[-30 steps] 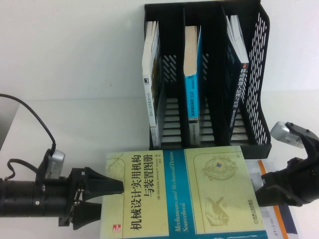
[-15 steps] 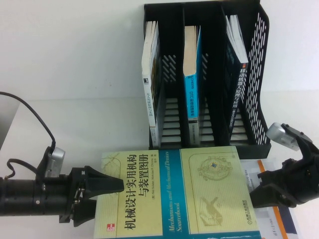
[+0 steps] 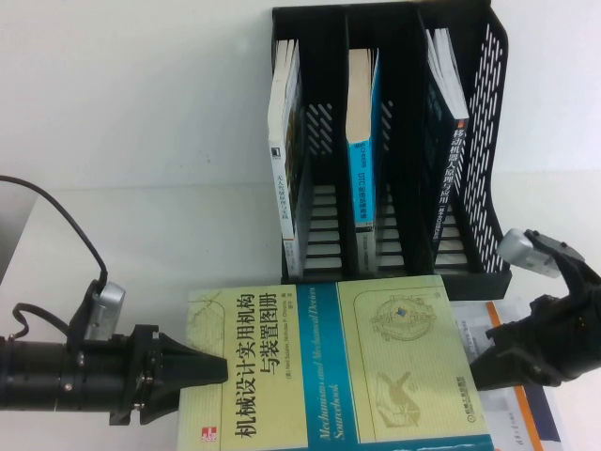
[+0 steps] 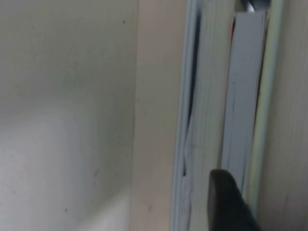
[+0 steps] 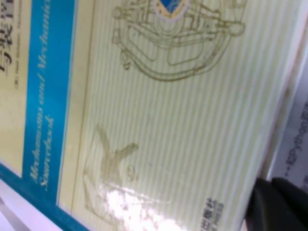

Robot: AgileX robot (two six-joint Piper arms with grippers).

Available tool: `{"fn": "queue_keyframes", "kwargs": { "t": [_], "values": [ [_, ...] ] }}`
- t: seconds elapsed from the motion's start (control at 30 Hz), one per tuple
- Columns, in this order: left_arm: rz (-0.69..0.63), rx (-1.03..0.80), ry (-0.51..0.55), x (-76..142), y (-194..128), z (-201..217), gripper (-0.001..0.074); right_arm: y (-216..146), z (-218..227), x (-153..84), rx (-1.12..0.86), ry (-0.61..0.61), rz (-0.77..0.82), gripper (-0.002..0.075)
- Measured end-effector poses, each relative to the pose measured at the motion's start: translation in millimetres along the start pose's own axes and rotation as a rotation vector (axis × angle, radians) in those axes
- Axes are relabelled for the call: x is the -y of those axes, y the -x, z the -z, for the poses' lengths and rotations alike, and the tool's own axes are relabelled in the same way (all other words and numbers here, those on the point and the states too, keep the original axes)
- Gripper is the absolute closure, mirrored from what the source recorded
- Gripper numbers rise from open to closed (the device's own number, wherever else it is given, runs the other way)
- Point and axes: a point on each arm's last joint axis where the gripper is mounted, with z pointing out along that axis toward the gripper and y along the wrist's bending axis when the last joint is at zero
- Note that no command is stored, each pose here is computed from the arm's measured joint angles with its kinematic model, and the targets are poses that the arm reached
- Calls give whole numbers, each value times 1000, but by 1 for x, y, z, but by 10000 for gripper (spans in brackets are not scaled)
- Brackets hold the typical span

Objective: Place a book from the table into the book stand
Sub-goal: Pick up the book with your left arm, then place the book on the book shelf

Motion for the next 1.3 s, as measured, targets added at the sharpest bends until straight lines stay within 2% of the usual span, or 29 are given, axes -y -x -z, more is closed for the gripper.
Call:
{"fn": "queue_keyframes", "kwargs": {
  "t": [0.1,0.23,0.33,0.43,0.63,0.8,1.0,1.13,1.3],
  "values": [
    [-10,-3,-1,0,0,0,456,0,11,-6,36,-23,47,729],
    [-28,3,2,3,0,1,456,-1,37,-27,142,-28,111,729],
    [-73,8,15,12,-1,6,456,-6,56,-41,209,-29,166,729],
    [-130,13,41,30,0,15,459,-12,74,-54,269,-41,220,729],
    [-228,49,133,93,3,45,491,-23,98,-70,360,-68,293,729],
    [-328,60,276,162,-5,64,501,-24,102,-73,379,-73,303,729],
    [-456,33,384,245,-25,54,524,-22,103,-72,406,-88,294,729],
    [-510,28,484,285,-42,49,544,-22,103,-72,408,-89,293,729],
    [-534,125,601,311,-46,48,544,-21,103,-71,410,-90,293,729]
  ]
}}
